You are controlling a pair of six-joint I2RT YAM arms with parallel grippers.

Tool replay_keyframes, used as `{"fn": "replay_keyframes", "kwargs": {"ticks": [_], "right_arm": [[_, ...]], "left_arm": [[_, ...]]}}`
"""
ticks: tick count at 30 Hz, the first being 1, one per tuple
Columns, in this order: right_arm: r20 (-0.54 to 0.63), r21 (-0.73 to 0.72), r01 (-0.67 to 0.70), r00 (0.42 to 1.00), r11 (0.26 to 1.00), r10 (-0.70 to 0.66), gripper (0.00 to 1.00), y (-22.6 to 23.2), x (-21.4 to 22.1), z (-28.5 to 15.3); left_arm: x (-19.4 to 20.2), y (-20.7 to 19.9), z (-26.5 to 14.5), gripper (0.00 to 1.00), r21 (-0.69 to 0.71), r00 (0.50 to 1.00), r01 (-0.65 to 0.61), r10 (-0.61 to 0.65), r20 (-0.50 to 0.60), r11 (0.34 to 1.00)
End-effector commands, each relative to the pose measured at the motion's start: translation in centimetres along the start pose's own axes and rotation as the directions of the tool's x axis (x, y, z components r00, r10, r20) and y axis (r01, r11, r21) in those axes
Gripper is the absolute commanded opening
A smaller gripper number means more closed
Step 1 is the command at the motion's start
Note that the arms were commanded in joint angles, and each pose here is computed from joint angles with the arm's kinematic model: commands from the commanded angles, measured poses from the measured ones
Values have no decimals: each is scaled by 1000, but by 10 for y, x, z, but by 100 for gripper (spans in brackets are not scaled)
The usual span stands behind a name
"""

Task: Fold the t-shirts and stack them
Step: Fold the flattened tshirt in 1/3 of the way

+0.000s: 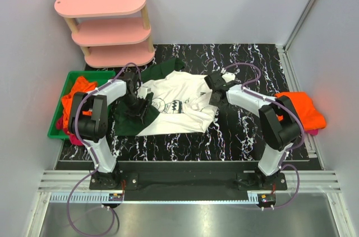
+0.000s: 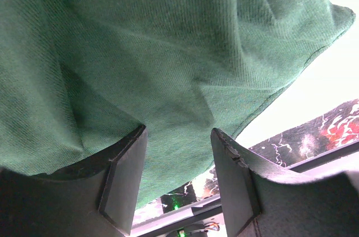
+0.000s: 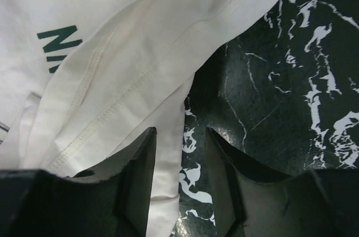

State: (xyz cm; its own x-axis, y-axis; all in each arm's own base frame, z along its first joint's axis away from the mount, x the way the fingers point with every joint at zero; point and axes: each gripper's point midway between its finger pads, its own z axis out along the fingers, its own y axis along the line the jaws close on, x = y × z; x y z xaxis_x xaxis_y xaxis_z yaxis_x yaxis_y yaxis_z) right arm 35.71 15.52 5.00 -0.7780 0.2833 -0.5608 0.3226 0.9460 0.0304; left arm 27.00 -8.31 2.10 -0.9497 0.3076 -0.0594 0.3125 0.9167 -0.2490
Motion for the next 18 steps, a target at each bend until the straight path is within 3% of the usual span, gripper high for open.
{"fn": "replay_keyframes", "kwargs": {"ticks": [1,18], "right_arm": [[2,-123,-58,998,991,59,48,31,-7,-9],[-65,-223,-98,994,970,85,49,61,13,-3]], "left_arm": [[1,0,1,56,-2,1000,-7,7,10,1000],[0,0,4,56,4,1000,-4,4,1,1000]]}}
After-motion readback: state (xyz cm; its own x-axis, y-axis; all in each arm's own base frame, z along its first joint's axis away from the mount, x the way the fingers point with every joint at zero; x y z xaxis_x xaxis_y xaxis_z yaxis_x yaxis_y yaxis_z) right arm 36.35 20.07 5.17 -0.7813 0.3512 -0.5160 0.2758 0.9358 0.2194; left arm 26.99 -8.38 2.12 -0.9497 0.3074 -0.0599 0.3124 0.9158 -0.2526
